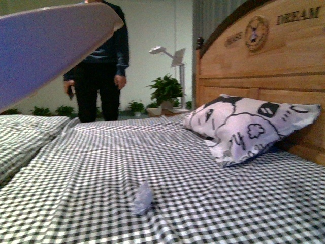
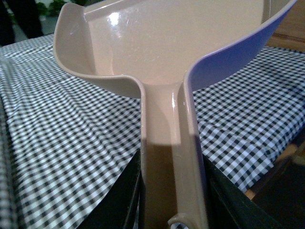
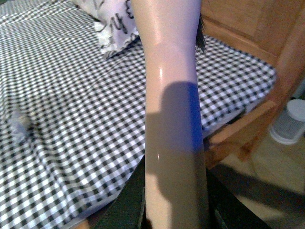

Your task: Clean up trash

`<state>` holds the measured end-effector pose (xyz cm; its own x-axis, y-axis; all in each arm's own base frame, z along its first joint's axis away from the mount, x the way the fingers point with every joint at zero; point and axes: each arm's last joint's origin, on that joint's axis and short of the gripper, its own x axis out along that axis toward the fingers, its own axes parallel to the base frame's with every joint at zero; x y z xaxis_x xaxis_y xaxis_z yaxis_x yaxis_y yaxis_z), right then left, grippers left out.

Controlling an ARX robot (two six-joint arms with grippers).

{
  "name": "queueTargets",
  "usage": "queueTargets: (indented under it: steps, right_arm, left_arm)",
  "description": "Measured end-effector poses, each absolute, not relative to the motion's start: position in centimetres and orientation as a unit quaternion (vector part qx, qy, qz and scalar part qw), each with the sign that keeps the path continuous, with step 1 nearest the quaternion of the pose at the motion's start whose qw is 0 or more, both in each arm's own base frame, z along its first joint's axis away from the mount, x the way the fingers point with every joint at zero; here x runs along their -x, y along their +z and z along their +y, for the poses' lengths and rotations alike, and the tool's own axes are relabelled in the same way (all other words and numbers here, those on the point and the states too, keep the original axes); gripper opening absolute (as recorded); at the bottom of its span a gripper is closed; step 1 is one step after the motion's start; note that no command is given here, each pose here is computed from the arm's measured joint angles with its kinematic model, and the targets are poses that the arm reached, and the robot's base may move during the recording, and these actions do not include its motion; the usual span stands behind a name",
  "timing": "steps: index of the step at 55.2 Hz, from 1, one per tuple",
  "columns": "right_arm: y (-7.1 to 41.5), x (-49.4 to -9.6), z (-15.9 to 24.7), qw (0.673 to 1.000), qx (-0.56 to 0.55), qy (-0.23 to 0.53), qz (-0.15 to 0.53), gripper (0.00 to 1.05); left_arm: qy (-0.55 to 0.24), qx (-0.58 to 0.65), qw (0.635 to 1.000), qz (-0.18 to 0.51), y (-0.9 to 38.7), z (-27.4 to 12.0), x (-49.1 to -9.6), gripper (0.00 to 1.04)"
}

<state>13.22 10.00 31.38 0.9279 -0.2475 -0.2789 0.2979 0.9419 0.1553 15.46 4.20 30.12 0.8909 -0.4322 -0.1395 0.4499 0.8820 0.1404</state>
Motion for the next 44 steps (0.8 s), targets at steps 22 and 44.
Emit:
queueTargets:
  steps: [22, 44]
  right_arm:
    - [31.38, -13.23, 9.98, 0.977, -0.095, -0.140, 0.129, 0.20]
    - [31.38, -13.23, 9.98, 0.977, -0.095, -0.140, 0.129, 0.20]
  left_arm:
    - [-0.230, -0.085, 0.968, 0.052, 30.13, 4.16, -15.46, 0.29]
    - [-0.238, -0.032, 0.959, 0.149, 30.17, 4.35, -15.83, 0.29]
